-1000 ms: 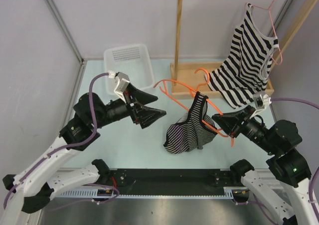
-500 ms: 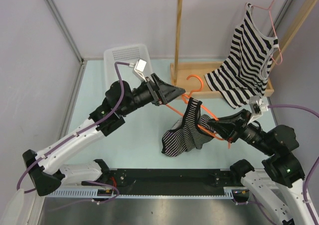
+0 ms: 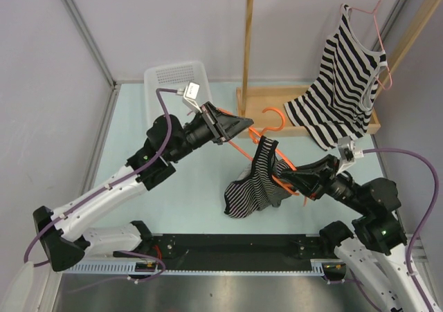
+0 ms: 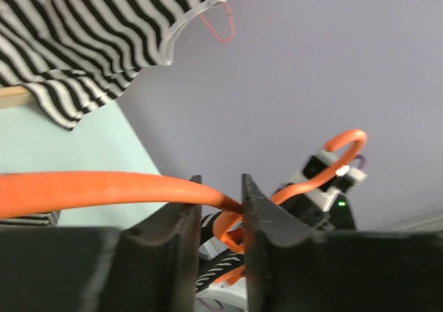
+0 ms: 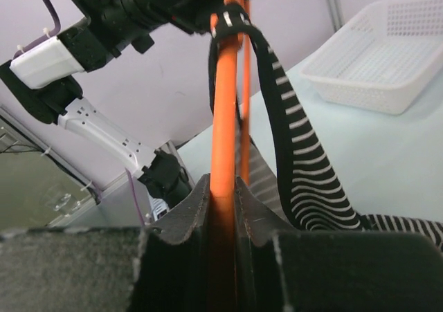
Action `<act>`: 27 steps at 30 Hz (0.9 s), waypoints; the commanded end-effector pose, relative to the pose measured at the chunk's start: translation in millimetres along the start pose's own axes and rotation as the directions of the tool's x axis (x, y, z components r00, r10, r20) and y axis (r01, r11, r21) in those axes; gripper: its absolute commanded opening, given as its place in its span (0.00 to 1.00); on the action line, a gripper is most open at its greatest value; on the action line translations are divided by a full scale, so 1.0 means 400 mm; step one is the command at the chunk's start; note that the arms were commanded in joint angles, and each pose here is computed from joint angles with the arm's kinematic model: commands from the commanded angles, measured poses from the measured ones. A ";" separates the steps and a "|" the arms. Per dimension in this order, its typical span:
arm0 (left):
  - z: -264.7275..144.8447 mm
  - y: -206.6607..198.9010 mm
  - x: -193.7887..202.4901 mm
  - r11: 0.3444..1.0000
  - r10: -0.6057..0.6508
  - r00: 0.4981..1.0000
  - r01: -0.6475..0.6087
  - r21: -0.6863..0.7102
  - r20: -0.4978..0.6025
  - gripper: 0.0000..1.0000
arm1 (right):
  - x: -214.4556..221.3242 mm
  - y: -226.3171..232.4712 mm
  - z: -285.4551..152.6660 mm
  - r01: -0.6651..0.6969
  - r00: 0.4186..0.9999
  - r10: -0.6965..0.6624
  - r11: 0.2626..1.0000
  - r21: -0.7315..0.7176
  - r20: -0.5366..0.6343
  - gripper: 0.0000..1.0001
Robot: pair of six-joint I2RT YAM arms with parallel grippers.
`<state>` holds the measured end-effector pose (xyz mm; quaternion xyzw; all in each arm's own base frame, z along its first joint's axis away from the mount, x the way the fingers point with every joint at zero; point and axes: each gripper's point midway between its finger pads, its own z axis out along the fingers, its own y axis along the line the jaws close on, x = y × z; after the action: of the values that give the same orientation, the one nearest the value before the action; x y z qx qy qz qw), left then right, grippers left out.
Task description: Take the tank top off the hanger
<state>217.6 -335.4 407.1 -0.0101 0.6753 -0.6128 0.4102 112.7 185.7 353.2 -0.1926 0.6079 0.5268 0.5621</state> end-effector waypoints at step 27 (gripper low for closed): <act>-0.106 -0.001 -0.211 0.915 0.390 0.879 -0.337 -0.221 0.275 0.00 | 0.128 -0.155 -0.008 -0.043 0.935 0.153 0.944 0.327 -0.321 0.94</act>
<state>260.9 -267.3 425.3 0.0260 0.6602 -0.4054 0.6318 156.2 159.6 266.7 -0.1004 0.8123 0.3632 0.4452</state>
